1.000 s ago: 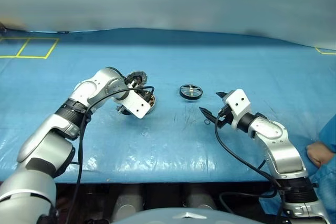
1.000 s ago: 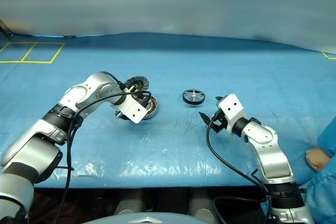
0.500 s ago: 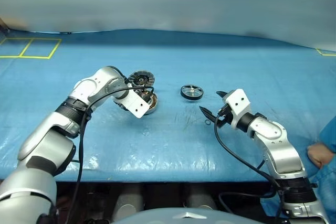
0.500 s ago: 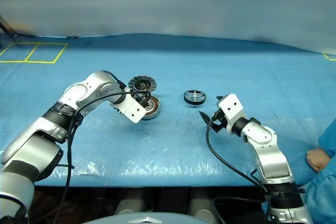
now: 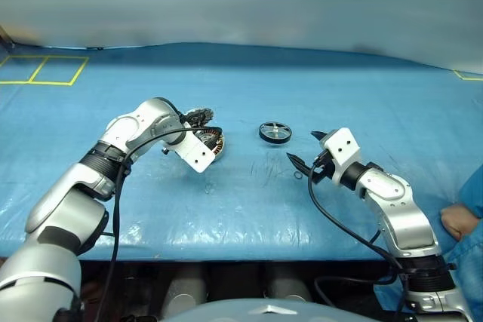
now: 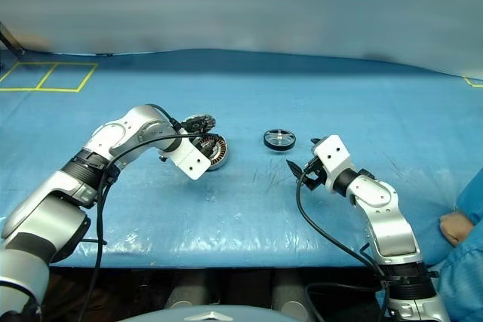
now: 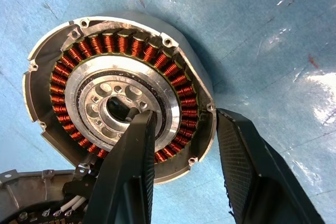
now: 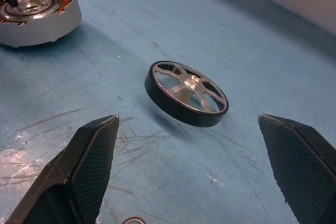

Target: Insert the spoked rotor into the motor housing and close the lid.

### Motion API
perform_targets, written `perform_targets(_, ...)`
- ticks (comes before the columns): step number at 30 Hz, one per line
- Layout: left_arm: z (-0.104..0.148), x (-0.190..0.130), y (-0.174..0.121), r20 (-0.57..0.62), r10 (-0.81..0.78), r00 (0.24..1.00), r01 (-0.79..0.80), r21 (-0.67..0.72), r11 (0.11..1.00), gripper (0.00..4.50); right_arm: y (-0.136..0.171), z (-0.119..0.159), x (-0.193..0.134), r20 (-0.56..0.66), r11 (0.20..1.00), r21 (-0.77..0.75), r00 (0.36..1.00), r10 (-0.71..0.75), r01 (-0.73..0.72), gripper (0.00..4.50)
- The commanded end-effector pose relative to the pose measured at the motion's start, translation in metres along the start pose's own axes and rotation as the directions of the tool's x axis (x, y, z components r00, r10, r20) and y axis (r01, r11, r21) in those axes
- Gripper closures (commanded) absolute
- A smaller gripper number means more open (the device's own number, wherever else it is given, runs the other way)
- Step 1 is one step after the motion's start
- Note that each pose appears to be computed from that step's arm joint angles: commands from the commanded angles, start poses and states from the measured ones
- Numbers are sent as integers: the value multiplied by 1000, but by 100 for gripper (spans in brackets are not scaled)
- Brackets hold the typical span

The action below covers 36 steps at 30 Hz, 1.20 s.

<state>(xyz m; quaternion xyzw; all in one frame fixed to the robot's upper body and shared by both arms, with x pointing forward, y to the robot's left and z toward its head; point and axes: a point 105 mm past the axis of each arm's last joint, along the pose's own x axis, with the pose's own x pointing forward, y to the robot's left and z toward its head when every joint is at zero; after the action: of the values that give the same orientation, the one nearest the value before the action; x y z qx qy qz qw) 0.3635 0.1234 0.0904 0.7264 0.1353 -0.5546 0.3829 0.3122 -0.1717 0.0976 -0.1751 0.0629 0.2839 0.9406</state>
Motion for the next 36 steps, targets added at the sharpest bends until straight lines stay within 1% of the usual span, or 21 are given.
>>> perform_targets(1, 5, 10, -8, 11, -29, 1000, 29, 0, 1000, 311, -5, 12, -2, 44, 999, -34, 999, -13, 14, 0)
perform_targets(15, 4, 13, -9, 10, -27, 1000, 27, -1, 1000, 311, -5, 12, -2, 40, 999, -39, 999, -6, 7, 0)
perform_targets(21, 7, 7, -1, 10, -1, 1000, 1, 28, 1000, 311, -4, 11, -2, 36, 999, -34, 999, -2, 3, 0)
perform_targets(33, 15, -18, 26, -47, 95, 994, -86, 161, 983, 311, -5, 11, -2, 23, 999, -39, 1000, 8, -7, 0)
perform_targets(36, 8, -24, 32, -106, 126, 986, -102, 208, 973, 311, -5, 11, -2, 23, 999, -40, 1000, 11, -10, 0)
